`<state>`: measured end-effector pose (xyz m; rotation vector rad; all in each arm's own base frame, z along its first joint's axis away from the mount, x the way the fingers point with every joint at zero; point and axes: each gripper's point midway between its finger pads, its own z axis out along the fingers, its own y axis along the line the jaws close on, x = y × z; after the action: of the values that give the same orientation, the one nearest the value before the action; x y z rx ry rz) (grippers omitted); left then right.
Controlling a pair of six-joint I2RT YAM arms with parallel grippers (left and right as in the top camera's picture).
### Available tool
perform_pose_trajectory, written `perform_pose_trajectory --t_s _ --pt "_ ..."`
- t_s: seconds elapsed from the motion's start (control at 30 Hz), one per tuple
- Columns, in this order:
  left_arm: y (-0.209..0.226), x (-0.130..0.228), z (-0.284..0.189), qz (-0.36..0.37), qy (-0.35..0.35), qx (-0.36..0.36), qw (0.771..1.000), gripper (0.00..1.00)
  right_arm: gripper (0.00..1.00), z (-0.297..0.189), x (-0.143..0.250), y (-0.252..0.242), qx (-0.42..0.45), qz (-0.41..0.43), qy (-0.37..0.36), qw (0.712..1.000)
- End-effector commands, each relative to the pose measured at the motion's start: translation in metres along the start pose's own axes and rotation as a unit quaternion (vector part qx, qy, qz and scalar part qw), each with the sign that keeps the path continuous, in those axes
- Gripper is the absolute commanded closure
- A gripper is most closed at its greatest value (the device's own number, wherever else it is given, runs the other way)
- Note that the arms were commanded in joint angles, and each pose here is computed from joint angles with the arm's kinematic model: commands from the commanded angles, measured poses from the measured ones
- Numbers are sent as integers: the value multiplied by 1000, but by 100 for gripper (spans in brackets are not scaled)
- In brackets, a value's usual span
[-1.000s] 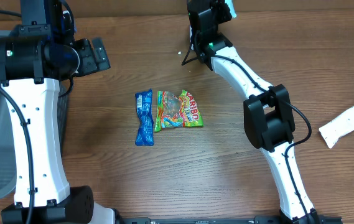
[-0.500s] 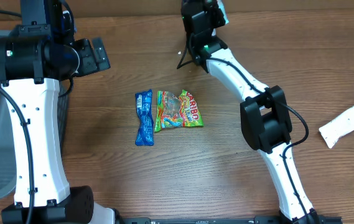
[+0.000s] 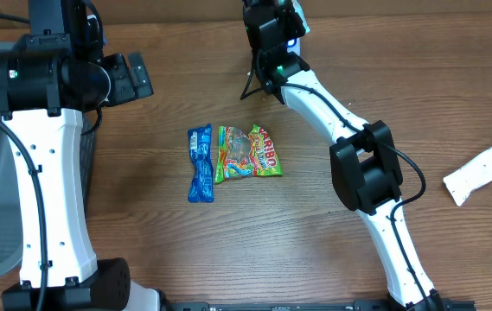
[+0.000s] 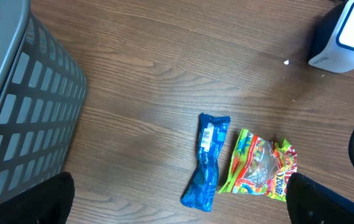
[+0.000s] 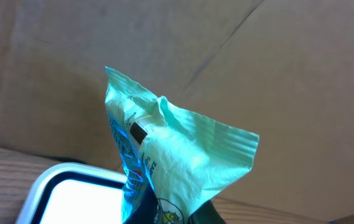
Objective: Scan the item barcode
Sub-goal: 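Hold the wipes pack in front of the scanner window, then carry the wipes pack right and drop it near the white tube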
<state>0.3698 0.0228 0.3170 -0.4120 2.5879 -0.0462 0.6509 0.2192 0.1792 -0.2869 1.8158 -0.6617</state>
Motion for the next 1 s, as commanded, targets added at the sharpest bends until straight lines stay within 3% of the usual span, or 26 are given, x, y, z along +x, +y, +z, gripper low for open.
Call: perform_pose_trajectory --t_s 0.0,0.13,0.37,0.5,0.63,0.8,0.97 --pt "-2 -4 -6 8 -12 2 1000 0 96 -6 -8 -3 16 -38 -5 999" --pt "-2 -4 -6 8 -12 2 1000 0 96 -31 -16 27 -10 -168 -11 986" --pt "-2 -4 -6 8 -12 2 1000 0 96 -89 -29 36 -56 -199 18 978" --pt "-2 -4 -6 8 -12 2 1000 0 96 -121 -8 52 -175 -229 56 956" --pt "-2 -4 -6 8 -12 2 1000 0 96 -168 10 37 -279 -153 135 938" --pt "-2 -4 -6 8 -12 1 1000 0 96 -217 5 7 -415 -22 197 888" --pt "-2 -4 -6 8 -12 2 1000 0 96 -201 45 -46 -396 92 320 856"
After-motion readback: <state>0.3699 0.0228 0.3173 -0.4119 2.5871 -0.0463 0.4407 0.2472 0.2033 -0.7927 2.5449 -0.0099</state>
